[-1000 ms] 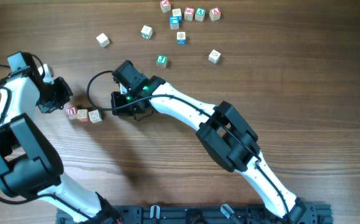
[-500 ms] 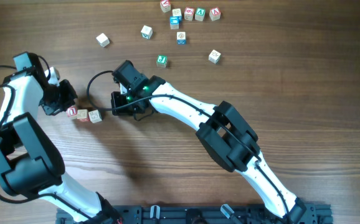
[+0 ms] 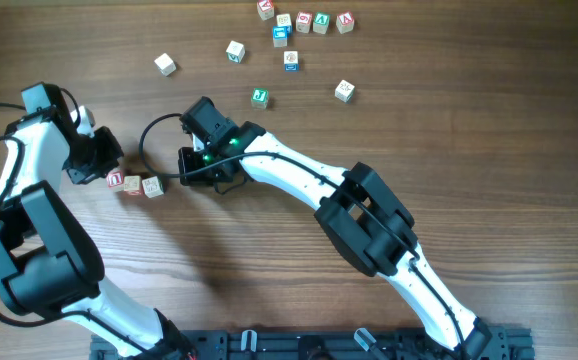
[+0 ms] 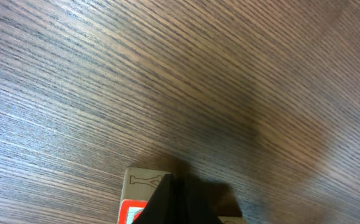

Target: Form a horizontal line

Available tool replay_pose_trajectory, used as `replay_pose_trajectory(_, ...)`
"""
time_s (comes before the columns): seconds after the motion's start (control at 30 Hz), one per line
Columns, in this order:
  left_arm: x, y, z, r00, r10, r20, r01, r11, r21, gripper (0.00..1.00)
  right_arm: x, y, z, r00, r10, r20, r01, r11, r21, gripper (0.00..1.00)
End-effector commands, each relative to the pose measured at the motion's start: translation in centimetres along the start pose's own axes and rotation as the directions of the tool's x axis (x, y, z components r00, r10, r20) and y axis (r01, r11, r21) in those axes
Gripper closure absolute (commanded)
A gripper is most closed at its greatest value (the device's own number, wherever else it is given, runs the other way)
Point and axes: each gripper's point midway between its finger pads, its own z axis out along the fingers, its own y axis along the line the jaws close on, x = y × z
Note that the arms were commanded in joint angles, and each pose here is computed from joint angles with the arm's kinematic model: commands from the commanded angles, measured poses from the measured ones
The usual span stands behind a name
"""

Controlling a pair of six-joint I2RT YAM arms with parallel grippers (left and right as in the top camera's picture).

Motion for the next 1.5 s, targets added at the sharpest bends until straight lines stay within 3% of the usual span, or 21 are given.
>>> replay_pose_trajectory(0.0, 1.6, 0.5, 1.6, 0.999, -0.023, -0.045, 0.022, 1.0, -0.017, 0.96, 0.2, 0.0, 0.1, 1.0, -0.015, 0.006, 0.014, 1.0, 0.014, 0.95)
replay_pose_trajectory(0.5, 0.3, 0.2, 1.9, 1.0, -0.024, 0.017, 0.024, 1.0, 0.006, 0.96, 0.2, 0.0, 0.1, 1.0, -0.015, 0.006, 0.015, 1.0, 0.013, 0.95)
replay_pose_trajectory(0.87, -2.3, 0.6, -2.2, 0.996, -0.083, 0.037, 0.083, 0.997, 0.01, 0.96, 0.2, -0.2, 0.1, 1.0, -0.019, 0.006, 0.019, 1.0, 0.019, 0.95)
replay_pose_trajectory(1.0, -2.3, 2.2, -2.8, 0.987, -0.154, 0.04, 0.154, 0.988, 0.01, 0.96, 0.0, 0.0, 0.1, 1.0, 0.021, 0.016, -0.021, 1.0, 0.015, 0.95)
replay_pose_trajectory(1.2, -2.7, 2.7, -3.2, 0.977, -0.211, 0.033, 0.207, 0.972, 0.112, 0.96, -0.3, 0.5, 0.1, 0.988, 0.151, 0.026, -0.151, 0.989, -0.009, 0.95)
replay_pose_trajectory(1.47, -2.7, 3.4, -3.3, 0.973, -0.228, 0.036, 0.223, 0.969, 0.111, 0.96, 0.6, 1.4, 0.1, 0.988, 0.153, -0.03, -0.154, 0.987, -0.051, 0.96)
